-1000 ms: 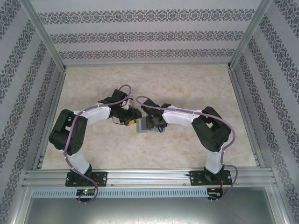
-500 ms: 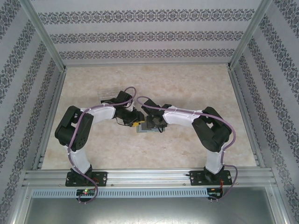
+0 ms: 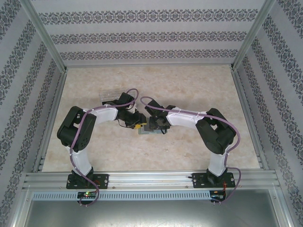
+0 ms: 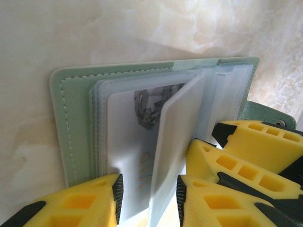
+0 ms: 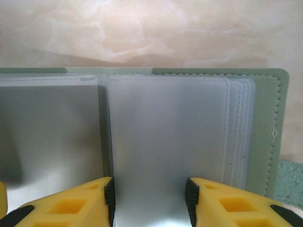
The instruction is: Take the credit cards out of the card holder
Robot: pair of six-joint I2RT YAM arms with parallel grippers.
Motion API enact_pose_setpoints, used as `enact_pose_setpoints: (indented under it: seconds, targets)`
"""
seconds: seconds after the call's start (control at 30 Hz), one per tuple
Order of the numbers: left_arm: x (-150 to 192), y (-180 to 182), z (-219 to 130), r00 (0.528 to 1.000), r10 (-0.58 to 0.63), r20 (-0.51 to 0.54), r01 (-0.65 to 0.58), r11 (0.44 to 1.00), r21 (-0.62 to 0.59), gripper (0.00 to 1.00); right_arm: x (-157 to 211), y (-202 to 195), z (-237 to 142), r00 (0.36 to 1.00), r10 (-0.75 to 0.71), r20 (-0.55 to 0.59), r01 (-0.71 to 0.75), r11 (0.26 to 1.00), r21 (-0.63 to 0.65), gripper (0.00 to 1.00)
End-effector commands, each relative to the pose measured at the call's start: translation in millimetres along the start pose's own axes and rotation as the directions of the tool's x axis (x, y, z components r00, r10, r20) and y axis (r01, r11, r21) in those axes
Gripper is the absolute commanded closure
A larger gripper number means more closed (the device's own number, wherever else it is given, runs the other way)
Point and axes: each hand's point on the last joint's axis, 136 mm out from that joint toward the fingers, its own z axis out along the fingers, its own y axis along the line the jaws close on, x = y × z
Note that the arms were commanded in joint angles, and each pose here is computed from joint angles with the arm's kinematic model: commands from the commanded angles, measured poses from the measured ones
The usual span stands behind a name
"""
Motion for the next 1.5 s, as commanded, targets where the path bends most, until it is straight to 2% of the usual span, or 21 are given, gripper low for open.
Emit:
enact_pose_setpoints:
  seconds: [0.0, 0.2, 0.37, 0.53, 0.63, 0.8, 0.9, 1.0, 1.13, 1.27, 1.37, 1.47]
  targets:
    - [-0.3, -6.3, 7.2, 1.0, 0.024, -0.013, -0.024, 1.0, 0.009, 0.64, 24.0, -17.2, 19.4, 0.996, 0.02, -0.085, -0.017, 0.999, 0.042, 0.54]
    - [-1.7, -11.9, 5.5, 0.999, 0.033, -0.011, -0.033, 0.999, 0.028, 0.67, 20.8, -13.5, 15.7, 0.997, 0.025, -0.076, -0.023, 1.0, 0.019, 0.54]
    - [-2.5, -25.8, 0.7, 0.999, 0.051, -0.008, -0.05, 0.996, 0.076, 0.69, 6.3, -2.0, -5.9, 0.999, 0.03, -0.017, -0.031, 0.998, -0.052, 0.53]
    - [-1.4, -45.6, -5.5, 0.996, 0.086, -0.005, -0.085, 0.988, 0.129, 0.69, -13.1, 2.7, -40.8, 0.994, 0.065, 0.092, -0.052, 0.99, -0.135, 0.44]
    - [1.8, -61.9, -8.5, 0.991, 0.131, -0.013, -0.127, 0.977, 0.174, 0.64, -19.5, -11.7, -54.8, 0.983, 0.119, 0.136, -0.101, 0.986, -0.135, 0.38]
    - [5.7, -86.2, -5.0, 0.982, 0.186, -0.021, -0.179, 0.963, 0.2, 0.5, -24.9, -38.0, -77.3, 0.959, 0.176, 0.221, -0.151, 0.98, -0.127, 0.28]
    - [6.3, -95.7, 2.5, 0.98, 0.196, -0.021, -0.187, 0.959, 0.211, 0.43, -26.0, -52.2, -90.7, 0.944, 0.186, 0.272, -0.159, 0.98, -0.118, 0.19]
    - [0.7, -97.6, 9.8, 0.984, 0.18, -0.007, -0.174, 0.961, 0.213, 0.37, -26.2, -59.3, -99.9, 0.941, 0.162, 0.298, -0.134, 0.985, -0.112, 0.15]
    - [-9.0, -90.9, 12.5, 0.986, 0.167, 0.02, -0.168, 0.972, 0.164, 0.32, -23.3, -58.8, -104.8, 0.954, 0.122, 0.273, -0.097, 0.99, -0.103, 0.14]
    - [-15.8, -96.5, 7.1, 0.983, 0.176, 0.049, -0.182, 0.967, 0.176, 0.3, -20.5, -47.0, -105.4, 0.966, 0.117, 0.23, -0.085, 0.986, -0.145, 0.17]
    - [-22.7, -88.0, 0.4, 0.985, 0.154, 0.077, -0.164, 0.974, 0.155, 0.31, -18.5, -43.7, -100.0, 0.97, 0.134, 0.201, -0.106, 0.984, -0.145, 0.25]
    - [-25.3, -72.4, -7.9, 0.987, 0.124, 0.1, -0.137, 0.982, 0.132, 0.33, -16.3, -35.8, -86.8, 0.977, 0.155, 0.147, -0.131, 0.979, -0.158, 0.39]
